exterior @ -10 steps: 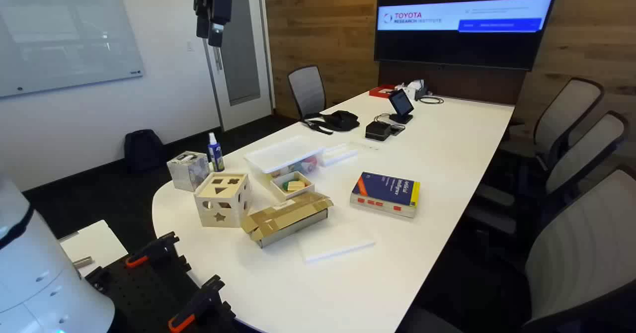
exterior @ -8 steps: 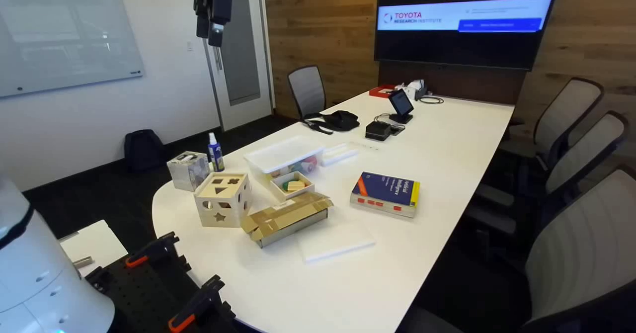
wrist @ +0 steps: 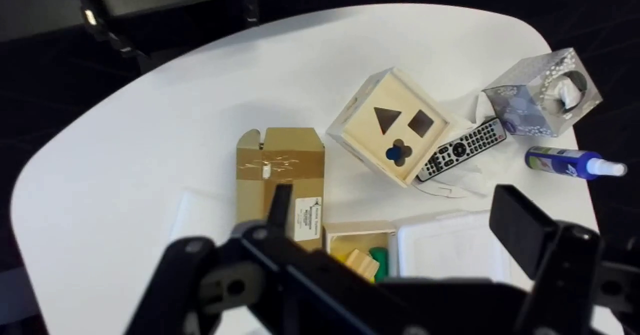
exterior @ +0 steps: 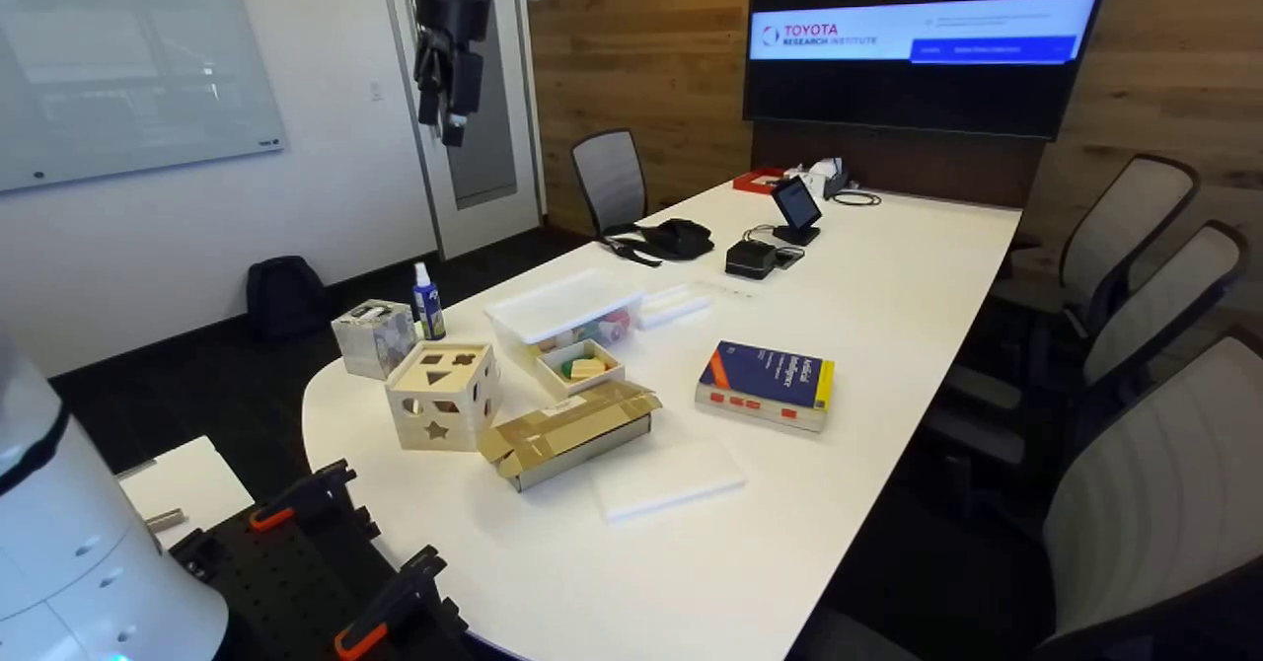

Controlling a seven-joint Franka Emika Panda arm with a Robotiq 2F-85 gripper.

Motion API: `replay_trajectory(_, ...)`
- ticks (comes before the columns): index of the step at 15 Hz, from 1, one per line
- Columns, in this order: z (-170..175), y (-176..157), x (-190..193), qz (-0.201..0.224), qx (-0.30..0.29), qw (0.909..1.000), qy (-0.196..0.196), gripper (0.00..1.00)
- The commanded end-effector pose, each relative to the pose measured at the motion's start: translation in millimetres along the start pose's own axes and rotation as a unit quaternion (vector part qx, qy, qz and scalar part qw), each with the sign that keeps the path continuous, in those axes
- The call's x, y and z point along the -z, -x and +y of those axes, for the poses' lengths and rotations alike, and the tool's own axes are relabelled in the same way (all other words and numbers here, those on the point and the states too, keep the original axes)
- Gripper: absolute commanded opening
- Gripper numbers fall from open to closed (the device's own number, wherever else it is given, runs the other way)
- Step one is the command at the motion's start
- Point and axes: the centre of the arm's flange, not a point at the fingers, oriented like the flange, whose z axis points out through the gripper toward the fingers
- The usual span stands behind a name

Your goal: Remove the white lid from the clear container.

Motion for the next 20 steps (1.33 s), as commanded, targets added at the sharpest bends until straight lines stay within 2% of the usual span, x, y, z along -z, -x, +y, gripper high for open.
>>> replay_trajectory(1, -71, -52, -53, -0.011, -0.010, 0.9997, -0.022, 1.00)
replay_trajectory(3, -109, -68, -99, -0.009, -0.022, 0.9995, -0.020, 1.00)
replay_trajectory(6, -159, -88, -170, 0.019, -0.072, 0.9968, -0.027, 1.00)
replay_trajectory(8, -185, -95, -217, 0.048, -0.117, 0.9909, -0.048, 1.00)
replay_trajectory(10, -196, -98, -254, 0.080, -0.165, 0.9802, -0.074, 1.00)
replay_trajectory(15, -198, -105, -308, 0.130, -0.286, 0.9432, -0.109, 1.00)
replay_trajectory(20, -194, -126, -340, 0.147, -0.415, 0.8914, -0.108, 1.00)
